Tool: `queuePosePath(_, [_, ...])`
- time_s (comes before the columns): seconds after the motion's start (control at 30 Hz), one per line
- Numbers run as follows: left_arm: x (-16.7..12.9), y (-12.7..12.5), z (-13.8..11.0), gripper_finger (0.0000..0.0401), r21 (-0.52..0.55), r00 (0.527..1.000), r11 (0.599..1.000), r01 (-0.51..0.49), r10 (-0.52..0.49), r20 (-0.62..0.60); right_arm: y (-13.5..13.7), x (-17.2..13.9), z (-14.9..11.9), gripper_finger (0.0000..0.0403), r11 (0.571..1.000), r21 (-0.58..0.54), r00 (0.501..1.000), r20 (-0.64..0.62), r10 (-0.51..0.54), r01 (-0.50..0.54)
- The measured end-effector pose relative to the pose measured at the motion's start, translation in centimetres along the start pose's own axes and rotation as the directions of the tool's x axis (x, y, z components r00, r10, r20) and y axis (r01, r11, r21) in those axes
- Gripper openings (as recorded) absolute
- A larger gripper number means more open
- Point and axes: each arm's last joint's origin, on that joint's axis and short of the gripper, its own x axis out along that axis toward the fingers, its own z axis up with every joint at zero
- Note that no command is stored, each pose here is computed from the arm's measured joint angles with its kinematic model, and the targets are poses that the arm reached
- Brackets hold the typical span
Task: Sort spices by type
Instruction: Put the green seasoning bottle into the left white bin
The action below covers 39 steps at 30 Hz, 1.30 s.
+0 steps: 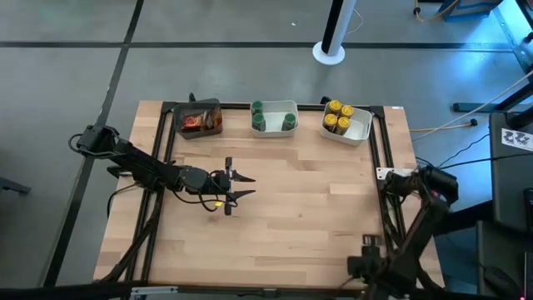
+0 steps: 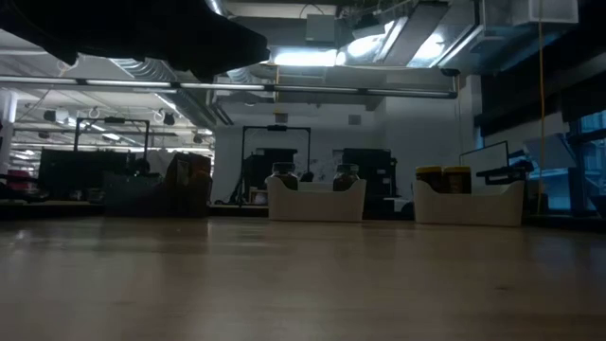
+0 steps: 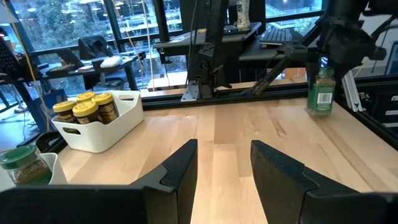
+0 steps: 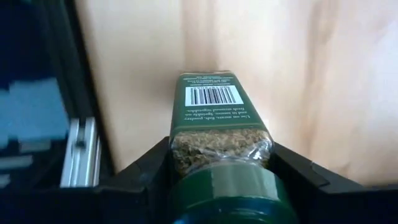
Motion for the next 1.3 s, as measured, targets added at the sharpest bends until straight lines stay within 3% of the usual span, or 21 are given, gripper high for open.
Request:
queuePosePath(0.43, [0.0, 0.0, 0.0, 0.0131, -0.019, 1.0, 1.0, -0.001, 0.001, 0.0, -7.2, -2.5, 7.4, 0.0199, 0.988, 0.086, 0.981, 0.133, -0.141, 0.13])
queuePosePath(0.63, [0.0, 0.0, -0.1, 0.0099, -0.027, 1.0, 1.0, -0.001, 0.0, -0.009, -10.0, -2.6, 10.4, 0.02, 0.979, 0.065, 0.961, 0.191, -0.201, 0.192])
queuePosePath(0.93, [1.2, 0.2, -1.6, 0.0006, -0.037, 0.995, 0.999, 0.007, -0.011, -0.104, -13.0, -2.7, 14.6, 0.02, 0.985, 0.057, 0.933, 0.316, -0.174, 0.165])
queuePosePath(1.3, [5.6, -1.2, -3.5, 0.0004, -0.009, 0.98, 0.999, 0.044, -0.045, -0.192, -16.1, -3.1, 18.2, 0.02, 0.989, 0.075, 0.886, 0.44, -0.145, 0.124])
